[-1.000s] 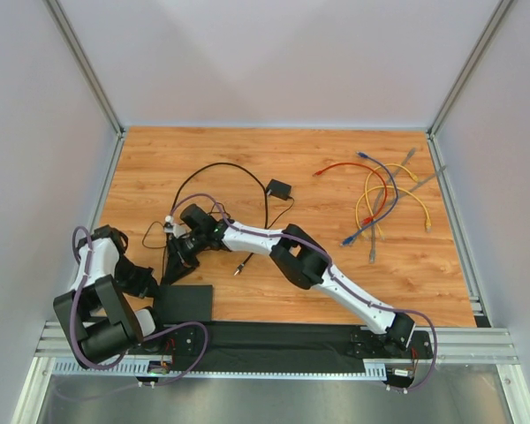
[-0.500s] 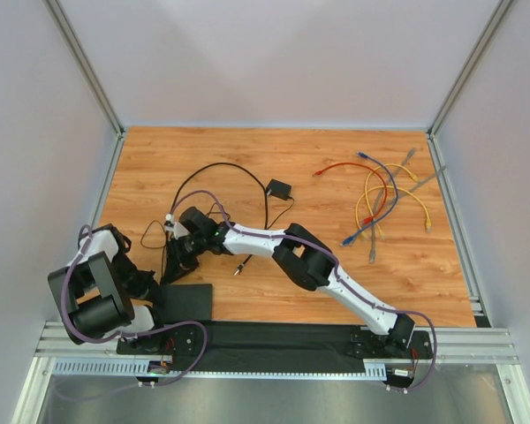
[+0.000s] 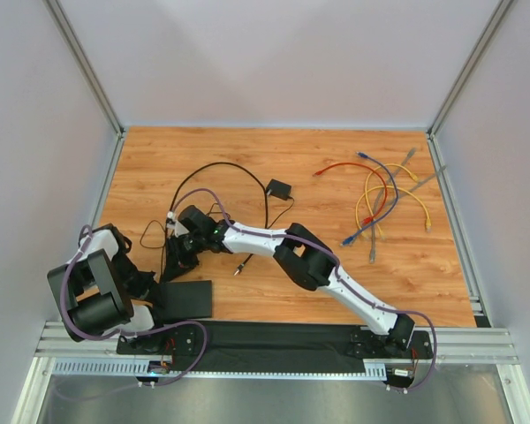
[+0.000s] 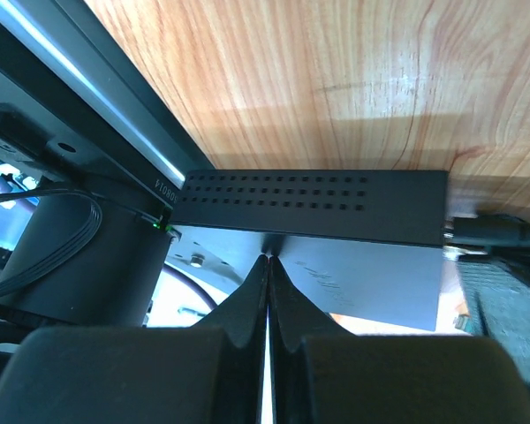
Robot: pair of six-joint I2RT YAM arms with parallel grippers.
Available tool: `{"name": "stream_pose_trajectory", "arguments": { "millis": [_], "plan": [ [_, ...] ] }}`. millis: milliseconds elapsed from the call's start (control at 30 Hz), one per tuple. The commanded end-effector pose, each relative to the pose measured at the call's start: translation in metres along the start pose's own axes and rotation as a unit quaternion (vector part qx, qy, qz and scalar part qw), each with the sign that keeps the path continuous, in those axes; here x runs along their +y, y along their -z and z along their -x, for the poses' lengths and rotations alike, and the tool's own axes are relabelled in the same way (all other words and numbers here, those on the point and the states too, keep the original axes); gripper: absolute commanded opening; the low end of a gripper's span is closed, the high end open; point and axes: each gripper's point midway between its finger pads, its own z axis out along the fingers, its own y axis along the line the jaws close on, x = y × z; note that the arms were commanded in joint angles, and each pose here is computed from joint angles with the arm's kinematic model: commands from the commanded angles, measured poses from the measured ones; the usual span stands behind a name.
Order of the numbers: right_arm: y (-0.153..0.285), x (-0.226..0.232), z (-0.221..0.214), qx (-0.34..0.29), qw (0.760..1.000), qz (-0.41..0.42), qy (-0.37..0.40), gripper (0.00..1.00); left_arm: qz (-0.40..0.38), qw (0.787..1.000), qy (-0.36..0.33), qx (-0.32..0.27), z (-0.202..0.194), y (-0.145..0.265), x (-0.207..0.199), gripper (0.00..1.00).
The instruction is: Pull the plug from the switch port
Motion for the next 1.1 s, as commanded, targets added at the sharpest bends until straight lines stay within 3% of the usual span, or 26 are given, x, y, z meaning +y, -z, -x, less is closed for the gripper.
{"name": "stream_pose_trajectory", "arguments": {
  "millis": [0, 133, 167, 233, 333, 467, 533, 567, 600, 700, 833, 867, 933, 1067],
  "plan": [
    [0.033, -0.092, 0.04, -0.116, 0.968, -0.218, 0.049, 0.0, -0.014, 0.998, 0.01, -0.059, 0.028, -0.008, -0.011, 0.0],
    [0.024, -0.073, 0.036, -0.088, 0.987, -0.132, 0.024, 0.0, -0.012, 0.998, 0.006, -0.06, 0.026, -0.008, -0.011, 0.0],
    [0.023, -0.063, 0.038, -0.086, 0.992, -0.088, -0.023, 0.0, -0.013, 0.998, 0.005, -0.06, 0.027, -0.008, -0.011, 0.0],
    [0.018, -0.026, 0.043, -0.076, 0.996, 0.027, -0.024, 0.0, -0.011, 0.998, 0.004, -0.06, 0.026, -0.008, -0.012, 0.0],
    [0.013, -0.008, 0.038, -0.047, 0.995, 0.066, -0.057, 0.0, -0.009, 0.998, -0.001, -0.059, 0.027, -0.008, -0.013, 0.0],
    [0.01, -0.024, 0.029, -0.039, 0.993, 0.051, -0.101, 0.0, -0.008, 0.998, 0.0, -0.059, 0.026, -0.009, -0.012, 0.0],
    [0.021, -0.034, 0.042, -0.097, 0.994, -0.016, -0.05, 0.0, 0.001, 0.998, 0.003, -0.069, 0.031, -0.009, -0.01, 0.0],
    [0.028, -0.067, 0.044, -0.134, 0.984, -0.101, -0.056, 0.0, 0.005, 0.998, 0.003, -0.067, 0.03, -0.009, -0.009, 0.0],
    [0.04, -0.066, 0.052, -0.152, 0.979, -0.138, 0.008, 0.0, 0.005, 0.998, 0.003, -0.066, 0.03, -0.01, -0.009, 0.0],
    [0.056, -0.084, 0.06, -0.186, 0.955, -0.225, 0.044, 0.0, 0.007, 0.998, 0.003, -0.066, 0.03, -0.01, -0.009, 0.0],
    [0.048, -0.072, 0.062, -0.18, 0.969, -0.172, 0.007, 0.0, 0.007, 0.998, 0.005, -0.068, 0.031, -0.01, -0.009, 0.0],
    [0.038, -0.049, 0.056, -0.142, 0.984, -0.104, 0.003, 0.0, 0.007, 0.998, 0.007, -0.068, 0.031, -0.009, -0.009, 0.0],
    [0.024, -0.04, 0.05, -0.115, 0.991, -0.053, -0.034, 0.0, 0.004, 0.997, -0.005, -0.071, 0.033, -0.007, -0.011, 0.0],
    [0.021, -0.032, 0.03, -0.083, 0.995, -0.059, 0.01, 0.0, -0.032, 0.995, -0.027, -0.091, 0.032, 0.01, -0.02, 0.0]
  ]
}}
